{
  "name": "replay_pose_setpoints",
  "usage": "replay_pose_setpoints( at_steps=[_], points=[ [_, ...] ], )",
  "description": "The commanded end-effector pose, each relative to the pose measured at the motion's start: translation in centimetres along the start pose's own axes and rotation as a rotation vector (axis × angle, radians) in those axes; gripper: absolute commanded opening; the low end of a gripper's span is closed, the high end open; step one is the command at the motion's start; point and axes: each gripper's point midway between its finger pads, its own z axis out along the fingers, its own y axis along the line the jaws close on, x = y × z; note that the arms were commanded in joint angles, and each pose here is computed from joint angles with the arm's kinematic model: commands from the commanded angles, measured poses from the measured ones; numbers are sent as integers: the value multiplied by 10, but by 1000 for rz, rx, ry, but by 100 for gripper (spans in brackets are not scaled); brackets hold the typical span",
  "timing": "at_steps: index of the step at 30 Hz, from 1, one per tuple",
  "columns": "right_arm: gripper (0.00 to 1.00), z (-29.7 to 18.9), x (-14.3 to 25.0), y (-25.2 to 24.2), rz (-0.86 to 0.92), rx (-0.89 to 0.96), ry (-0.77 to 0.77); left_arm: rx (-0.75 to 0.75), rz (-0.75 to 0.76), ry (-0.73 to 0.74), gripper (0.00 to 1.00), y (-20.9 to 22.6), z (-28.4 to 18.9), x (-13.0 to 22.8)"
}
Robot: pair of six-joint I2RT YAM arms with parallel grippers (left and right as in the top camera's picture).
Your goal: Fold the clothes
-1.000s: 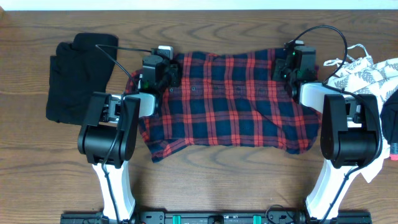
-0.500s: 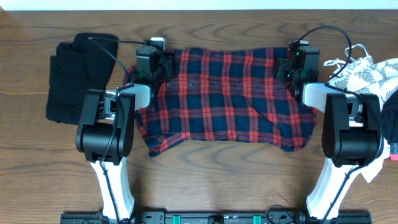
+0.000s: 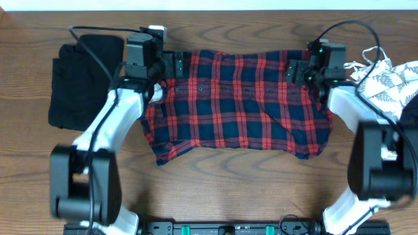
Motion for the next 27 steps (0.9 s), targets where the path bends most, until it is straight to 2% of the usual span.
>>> replay_pose_setpoints(
  at_steps=[1,7,14,27],
  points=[
    [99,-41,-19,17,-15,-68,-28,-16,21,22,98,1,-28,-4],
    [99,-82,-2,20,3,-61,68,-21,-8,230,98,-3,-73,40],
    [99,-100,46,20,64,-37,269,-42,-38,441,98,-1,-102,87],
    [99,-133,120,22,98,1,596,-78,-109,655,98,0,-130,134]
  ],
)
